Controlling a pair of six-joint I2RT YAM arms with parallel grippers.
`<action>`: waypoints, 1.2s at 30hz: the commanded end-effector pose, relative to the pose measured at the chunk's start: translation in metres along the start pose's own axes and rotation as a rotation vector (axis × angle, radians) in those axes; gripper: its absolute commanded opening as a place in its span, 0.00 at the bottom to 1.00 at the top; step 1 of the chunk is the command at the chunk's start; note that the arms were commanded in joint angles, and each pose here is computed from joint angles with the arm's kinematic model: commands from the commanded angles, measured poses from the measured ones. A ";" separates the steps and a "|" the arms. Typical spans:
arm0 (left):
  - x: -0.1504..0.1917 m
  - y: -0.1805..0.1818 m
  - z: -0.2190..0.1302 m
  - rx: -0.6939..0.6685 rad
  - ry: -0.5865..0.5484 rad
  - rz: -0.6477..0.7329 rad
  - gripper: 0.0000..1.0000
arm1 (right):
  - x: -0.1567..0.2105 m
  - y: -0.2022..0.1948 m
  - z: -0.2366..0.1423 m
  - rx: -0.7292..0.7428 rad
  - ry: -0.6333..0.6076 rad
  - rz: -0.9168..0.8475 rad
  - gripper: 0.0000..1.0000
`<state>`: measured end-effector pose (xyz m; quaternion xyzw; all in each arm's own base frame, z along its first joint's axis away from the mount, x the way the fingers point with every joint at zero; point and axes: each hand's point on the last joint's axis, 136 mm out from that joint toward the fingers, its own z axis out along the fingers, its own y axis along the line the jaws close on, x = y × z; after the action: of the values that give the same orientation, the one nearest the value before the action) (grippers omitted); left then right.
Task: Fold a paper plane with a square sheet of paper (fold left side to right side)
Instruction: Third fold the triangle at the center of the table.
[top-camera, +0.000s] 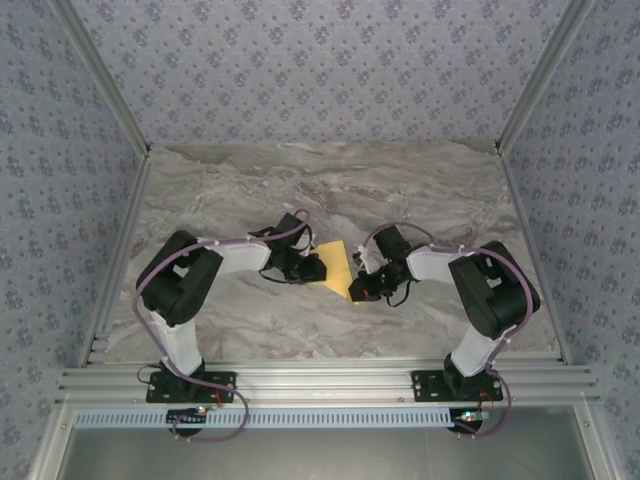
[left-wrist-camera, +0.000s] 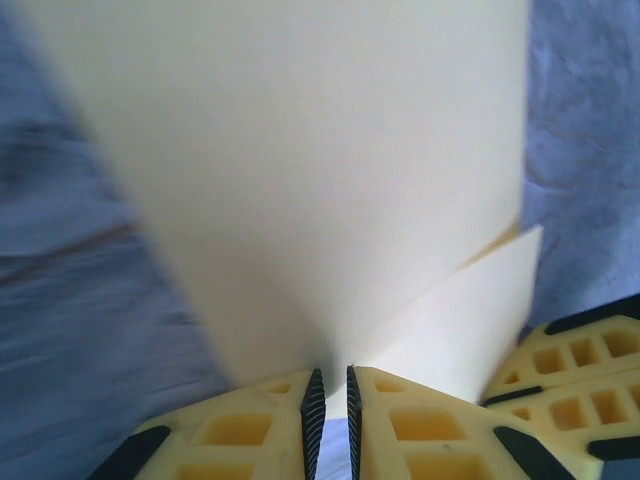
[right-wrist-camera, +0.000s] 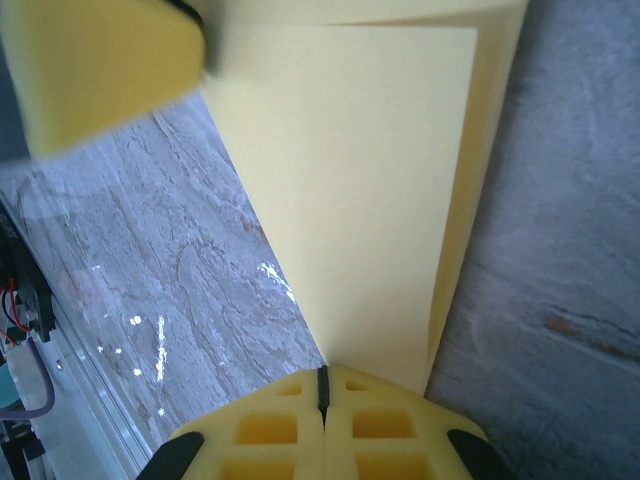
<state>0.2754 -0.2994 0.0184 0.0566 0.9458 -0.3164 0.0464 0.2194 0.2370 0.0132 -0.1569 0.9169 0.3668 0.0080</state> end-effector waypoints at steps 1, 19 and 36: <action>0.005 0.067 -0.019 -0.228 -0.013 -0.056 0.18 | 0.038 -0.037 0.009 0.141 0.116 0.121 0.06; 0.007 -0.066 0.015 0.009 0.005 0.144 0.21 | 0.033 -0.033 0.008 0.140 0.111 0.111 0.06; 0.024 -0.021 0.042 -0.129 0.064 0.095 0.20 | -0.009 0.031 -0.027 -0.024 -0.084 0.102 0.08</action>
<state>0.2610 -0.3588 0.0202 0.1213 0.9480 -0.2893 0.0541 0.2211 0.2352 0.0400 -0.1242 0.9219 0.3660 0.0277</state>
